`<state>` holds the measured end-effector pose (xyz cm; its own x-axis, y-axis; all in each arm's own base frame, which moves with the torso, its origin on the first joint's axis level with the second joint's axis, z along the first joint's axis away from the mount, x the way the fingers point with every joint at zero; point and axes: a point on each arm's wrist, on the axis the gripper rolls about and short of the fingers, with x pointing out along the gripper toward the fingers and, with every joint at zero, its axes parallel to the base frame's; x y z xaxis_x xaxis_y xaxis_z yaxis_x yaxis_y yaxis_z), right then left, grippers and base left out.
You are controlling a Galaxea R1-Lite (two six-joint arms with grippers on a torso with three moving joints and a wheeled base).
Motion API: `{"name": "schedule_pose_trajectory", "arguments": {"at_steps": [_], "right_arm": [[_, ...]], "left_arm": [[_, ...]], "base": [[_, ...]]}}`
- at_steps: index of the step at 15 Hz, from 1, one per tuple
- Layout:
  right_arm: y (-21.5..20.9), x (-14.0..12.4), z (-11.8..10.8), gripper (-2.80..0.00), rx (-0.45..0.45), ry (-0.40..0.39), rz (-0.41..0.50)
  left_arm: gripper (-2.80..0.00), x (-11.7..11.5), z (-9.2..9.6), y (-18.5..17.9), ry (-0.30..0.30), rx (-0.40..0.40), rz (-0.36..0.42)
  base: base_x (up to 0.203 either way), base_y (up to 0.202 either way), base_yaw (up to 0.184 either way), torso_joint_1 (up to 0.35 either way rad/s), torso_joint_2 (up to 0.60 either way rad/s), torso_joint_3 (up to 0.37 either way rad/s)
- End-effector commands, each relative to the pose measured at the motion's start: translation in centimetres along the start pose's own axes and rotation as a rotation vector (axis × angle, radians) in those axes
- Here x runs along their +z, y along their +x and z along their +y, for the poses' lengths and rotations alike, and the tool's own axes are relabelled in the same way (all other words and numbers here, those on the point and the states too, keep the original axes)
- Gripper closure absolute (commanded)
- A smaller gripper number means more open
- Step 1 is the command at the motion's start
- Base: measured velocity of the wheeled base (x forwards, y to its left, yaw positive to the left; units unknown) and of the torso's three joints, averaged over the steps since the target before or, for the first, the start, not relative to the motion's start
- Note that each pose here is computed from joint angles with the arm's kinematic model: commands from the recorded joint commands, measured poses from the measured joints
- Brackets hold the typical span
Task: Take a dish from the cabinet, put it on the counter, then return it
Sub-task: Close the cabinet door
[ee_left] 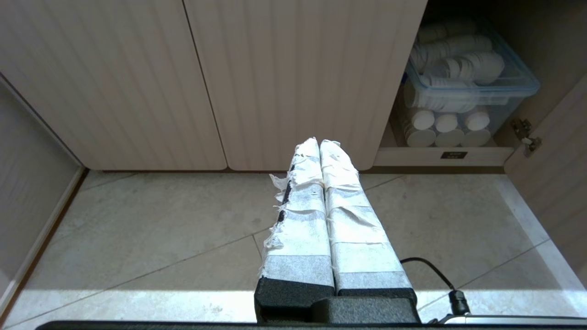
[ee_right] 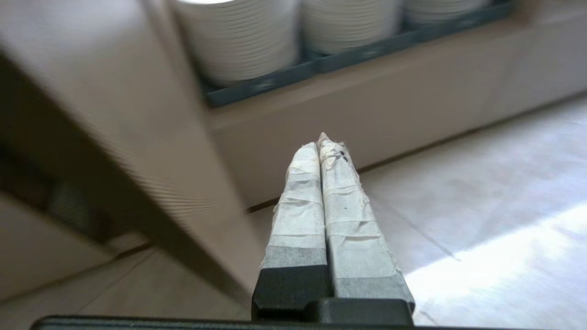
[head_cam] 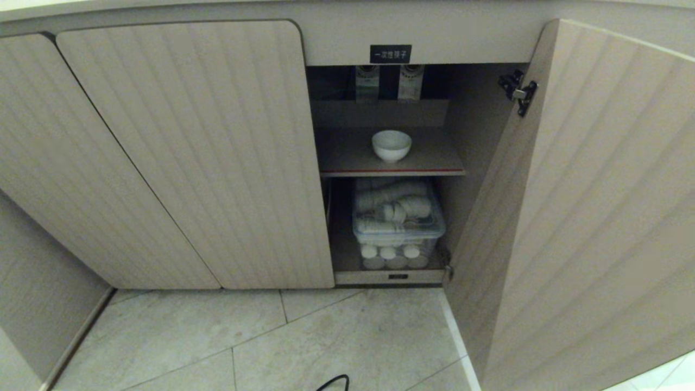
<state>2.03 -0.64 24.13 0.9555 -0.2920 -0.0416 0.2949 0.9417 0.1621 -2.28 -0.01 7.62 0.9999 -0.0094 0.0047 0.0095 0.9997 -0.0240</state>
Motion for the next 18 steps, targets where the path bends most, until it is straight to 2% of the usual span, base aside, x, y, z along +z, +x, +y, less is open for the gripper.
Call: {"name": "schedule_pose_trajectory", "arguments": {"at_steps": [1, 9, 13, 18], "right_arm": [[0.7, 0.3, 0.3, 0.00, 0.058, 0.003, 0.024], [0.7, 0.3, 0.3, 0.00, 0.066, 0.057, 0.026], [1.1, 0.2, 0.5, 0.00, 0.092, 0.125, 0.041], [2.5, 0.9, 0.9, 0.00, 0.117, 0.131, 0.019]], "left_arm": [[0.00, 0.0, 0.0, 0.0, 0.000, 0.000, -0.001], [0.00, 0.0, 0.0, 0.0, 0.000, 0.000, -0.001], [0.00, 0.0, 0.0, 0.0, 0.000, 0.000, -0.003], [0.00, 0.0, 0.0, 0.0, 0.000, 0.000, -0.001]], "base": [[0.000, 0.000, 0.000, 0.000, 0.00, 0.000], [0.000, 0.000, 0.000, 0.000, 0.00, 0.000], [0.000, 0.000, 0.000, 0.000, 0.00, 0.000], [0.000, 0.000, 0.000, 0.000, 0.00, 0.000]]}}
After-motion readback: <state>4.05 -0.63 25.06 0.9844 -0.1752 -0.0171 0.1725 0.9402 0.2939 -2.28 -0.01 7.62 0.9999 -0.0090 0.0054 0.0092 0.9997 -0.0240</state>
